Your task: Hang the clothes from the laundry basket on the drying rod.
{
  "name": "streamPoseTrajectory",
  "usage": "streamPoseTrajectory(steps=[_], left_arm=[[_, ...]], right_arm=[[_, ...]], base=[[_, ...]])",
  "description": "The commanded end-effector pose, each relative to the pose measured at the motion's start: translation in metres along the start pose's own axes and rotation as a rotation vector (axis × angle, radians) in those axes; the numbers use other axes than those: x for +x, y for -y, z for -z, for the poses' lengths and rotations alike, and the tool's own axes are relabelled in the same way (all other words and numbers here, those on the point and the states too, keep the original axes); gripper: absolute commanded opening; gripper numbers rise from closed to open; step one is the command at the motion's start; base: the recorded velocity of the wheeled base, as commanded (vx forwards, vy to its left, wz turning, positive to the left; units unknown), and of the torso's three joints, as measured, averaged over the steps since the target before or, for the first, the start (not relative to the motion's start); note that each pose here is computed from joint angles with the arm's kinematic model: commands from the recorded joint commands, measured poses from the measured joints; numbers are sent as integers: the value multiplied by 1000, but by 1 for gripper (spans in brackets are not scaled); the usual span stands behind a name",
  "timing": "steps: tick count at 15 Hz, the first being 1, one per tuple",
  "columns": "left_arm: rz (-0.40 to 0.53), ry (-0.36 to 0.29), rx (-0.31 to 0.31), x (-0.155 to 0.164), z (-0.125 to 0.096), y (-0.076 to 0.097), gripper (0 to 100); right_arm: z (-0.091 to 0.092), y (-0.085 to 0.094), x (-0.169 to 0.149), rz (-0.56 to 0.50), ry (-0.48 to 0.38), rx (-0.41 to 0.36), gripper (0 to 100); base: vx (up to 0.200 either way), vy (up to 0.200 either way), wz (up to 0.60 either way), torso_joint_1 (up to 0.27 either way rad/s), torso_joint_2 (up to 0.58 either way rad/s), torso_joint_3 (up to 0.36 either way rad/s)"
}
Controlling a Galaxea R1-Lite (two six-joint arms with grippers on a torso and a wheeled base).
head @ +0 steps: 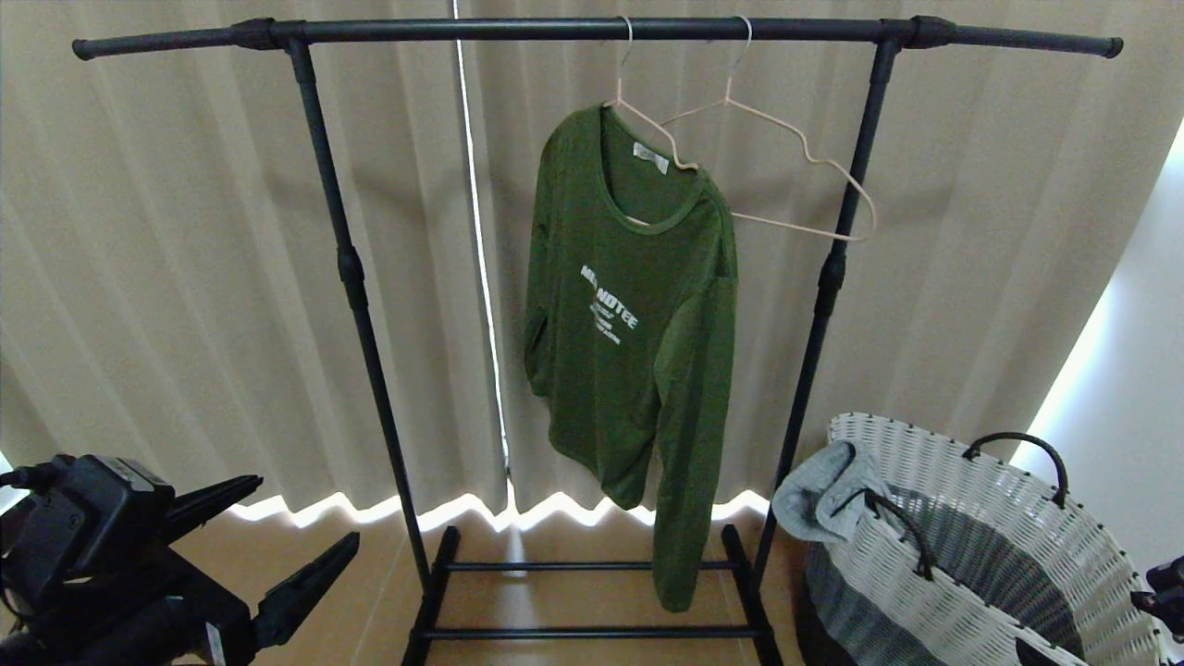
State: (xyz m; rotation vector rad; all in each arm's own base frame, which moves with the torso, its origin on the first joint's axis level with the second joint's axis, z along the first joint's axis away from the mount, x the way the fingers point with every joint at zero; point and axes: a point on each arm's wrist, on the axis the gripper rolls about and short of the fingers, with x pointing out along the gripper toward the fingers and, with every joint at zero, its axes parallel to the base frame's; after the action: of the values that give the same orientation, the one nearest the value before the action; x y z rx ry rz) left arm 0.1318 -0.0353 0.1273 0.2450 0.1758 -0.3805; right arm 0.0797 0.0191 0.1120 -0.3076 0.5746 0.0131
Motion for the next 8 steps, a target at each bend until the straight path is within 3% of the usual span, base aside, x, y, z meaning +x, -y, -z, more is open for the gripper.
streamPoseTrajectory(steps=[1,5,8], left_arm=[[0,-3,4,0,1,0,100],[1,-7,4,-1,2,0,100],[1,-6,4,-2,2,1,100]], right_arm=[[1,0,0,-1,-5,-2,100],[7,0,-2,0,-1,-52,100],[7,1,-4,2,15,-46,100]], base=[[0,0,0,-173,452,276],[0,0,0,-56,151,74],[0,0,0,0,0,0]])
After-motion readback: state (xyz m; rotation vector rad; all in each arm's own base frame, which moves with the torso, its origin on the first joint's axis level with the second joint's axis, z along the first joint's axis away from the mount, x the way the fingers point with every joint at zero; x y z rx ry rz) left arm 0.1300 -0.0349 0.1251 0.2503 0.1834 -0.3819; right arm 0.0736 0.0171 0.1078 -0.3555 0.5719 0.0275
